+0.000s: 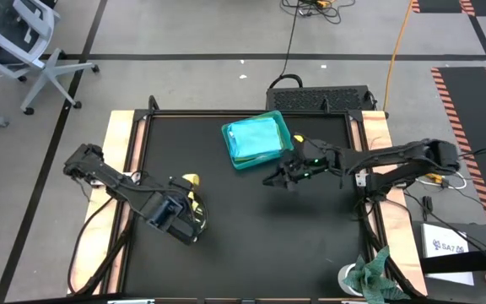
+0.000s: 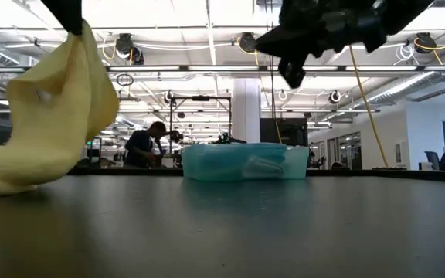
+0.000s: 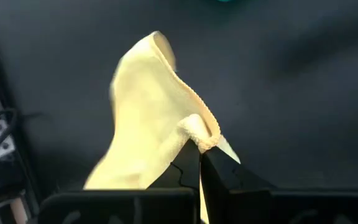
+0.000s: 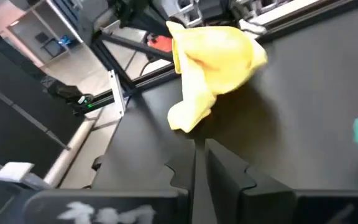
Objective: Fold microfiber towels
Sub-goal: Fold the yellow microfiber towel
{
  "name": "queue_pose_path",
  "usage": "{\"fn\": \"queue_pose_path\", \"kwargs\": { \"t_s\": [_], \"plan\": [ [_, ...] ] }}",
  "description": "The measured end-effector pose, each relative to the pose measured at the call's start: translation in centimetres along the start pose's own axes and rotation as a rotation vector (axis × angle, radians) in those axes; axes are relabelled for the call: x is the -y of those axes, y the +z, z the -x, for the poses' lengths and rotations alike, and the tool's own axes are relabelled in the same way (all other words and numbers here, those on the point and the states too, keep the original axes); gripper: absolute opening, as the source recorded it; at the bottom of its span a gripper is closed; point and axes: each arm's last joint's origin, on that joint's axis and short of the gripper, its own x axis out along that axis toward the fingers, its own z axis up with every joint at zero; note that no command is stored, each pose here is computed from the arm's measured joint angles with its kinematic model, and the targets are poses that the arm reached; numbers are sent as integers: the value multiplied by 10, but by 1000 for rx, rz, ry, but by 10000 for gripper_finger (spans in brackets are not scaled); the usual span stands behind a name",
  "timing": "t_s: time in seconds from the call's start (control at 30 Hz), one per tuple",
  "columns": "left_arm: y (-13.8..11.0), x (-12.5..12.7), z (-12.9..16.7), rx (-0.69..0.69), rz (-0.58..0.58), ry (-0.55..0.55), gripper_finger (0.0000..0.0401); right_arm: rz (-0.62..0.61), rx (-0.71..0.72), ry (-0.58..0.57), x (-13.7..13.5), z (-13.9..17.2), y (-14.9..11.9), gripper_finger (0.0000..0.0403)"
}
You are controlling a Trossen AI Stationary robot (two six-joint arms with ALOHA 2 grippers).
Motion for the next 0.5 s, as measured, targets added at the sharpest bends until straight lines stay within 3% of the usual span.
{"fn": "queue_pose_path", "kwargs": {
  "t_s": [0.17,0.5],
  "plan": [
    [-8,8,3,-88,-76,-89,1,11,22,32,9,-30,-13,46],
    [-9,16,5,-55,-29,-170,1,-55,-15,33,16,-71,-49,99]
  ]
}}
